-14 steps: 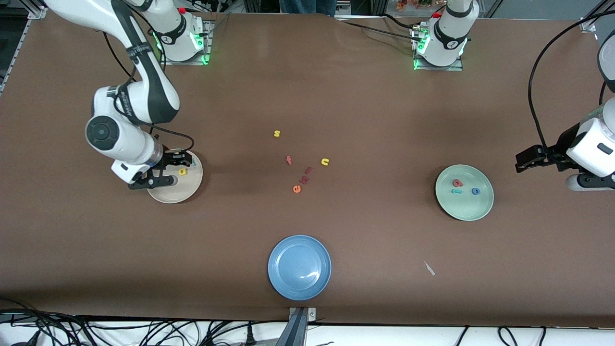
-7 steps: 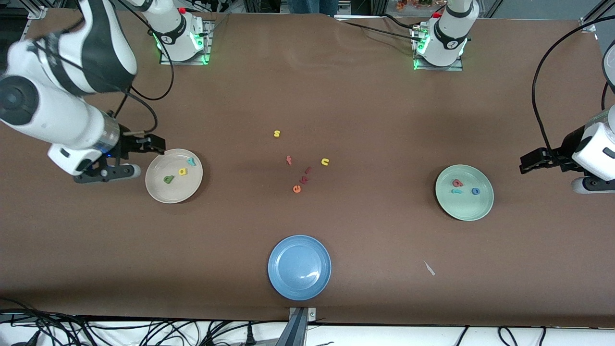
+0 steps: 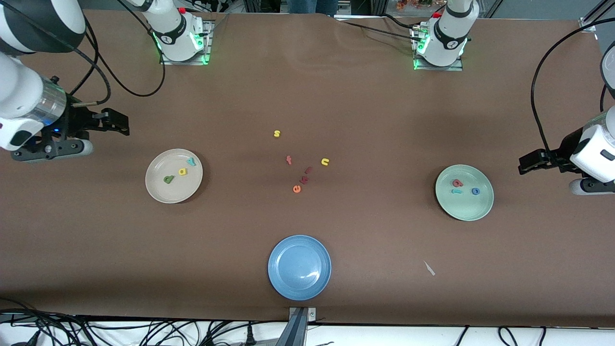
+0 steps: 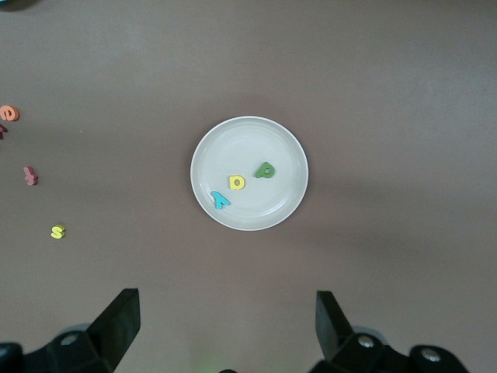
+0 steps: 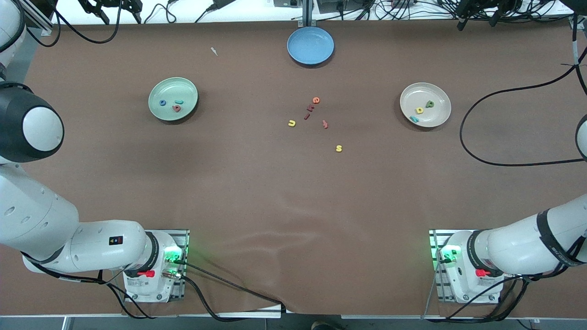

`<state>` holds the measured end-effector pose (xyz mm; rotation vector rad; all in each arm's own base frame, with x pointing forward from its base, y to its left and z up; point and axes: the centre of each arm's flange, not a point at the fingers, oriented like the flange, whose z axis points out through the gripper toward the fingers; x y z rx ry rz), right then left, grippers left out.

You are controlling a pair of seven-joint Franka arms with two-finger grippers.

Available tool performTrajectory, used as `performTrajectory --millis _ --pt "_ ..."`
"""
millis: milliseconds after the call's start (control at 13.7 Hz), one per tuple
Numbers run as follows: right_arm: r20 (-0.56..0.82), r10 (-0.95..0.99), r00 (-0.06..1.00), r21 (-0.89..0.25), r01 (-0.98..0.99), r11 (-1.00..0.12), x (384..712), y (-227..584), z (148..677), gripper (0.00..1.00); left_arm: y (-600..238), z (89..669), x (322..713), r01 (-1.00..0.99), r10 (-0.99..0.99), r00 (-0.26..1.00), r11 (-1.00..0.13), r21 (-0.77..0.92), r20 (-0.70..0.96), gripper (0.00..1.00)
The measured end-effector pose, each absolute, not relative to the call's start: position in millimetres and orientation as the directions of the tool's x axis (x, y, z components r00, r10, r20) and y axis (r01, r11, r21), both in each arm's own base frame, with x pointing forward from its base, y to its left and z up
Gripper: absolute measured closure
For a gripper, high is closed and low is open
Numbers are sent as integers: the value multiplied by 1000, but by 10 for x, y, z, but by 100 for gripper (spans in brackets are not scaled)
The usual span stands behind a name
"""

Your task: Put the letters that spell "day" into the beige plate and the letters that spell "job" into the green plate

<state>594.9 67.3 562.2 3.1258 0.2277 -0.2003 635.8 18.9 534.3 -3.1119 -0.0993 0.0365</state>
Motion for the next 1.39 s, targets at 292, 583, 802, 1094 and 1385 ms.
performTrajectory --millis 292,583,802,1094,1385 --pt "-131 147 981 -8 147 -989 5943 686 5619 0 192 5333 6361 64 64 998 -998 -29 -24 0" --pt "-110 161 981 -9 161 -987 5947 769 5717 0 198 5330 6362 65 65 998 -997 -29 -25 0" --pt "-104 160 982 -8 160 -987 5951 761 5748 0 200 5330 6362 65 66 998 -997 -29 -25 0" --pt "-104 154 983 -7 154 -988 5954 728 5749 0 203 5330 6362 66 66 997 -997 -29 -25 0" --pt "-124 154 980 -8 154 -988 5931 726 5734 0 205 5330 6362 66 67 997 -997 -29 -25 0"
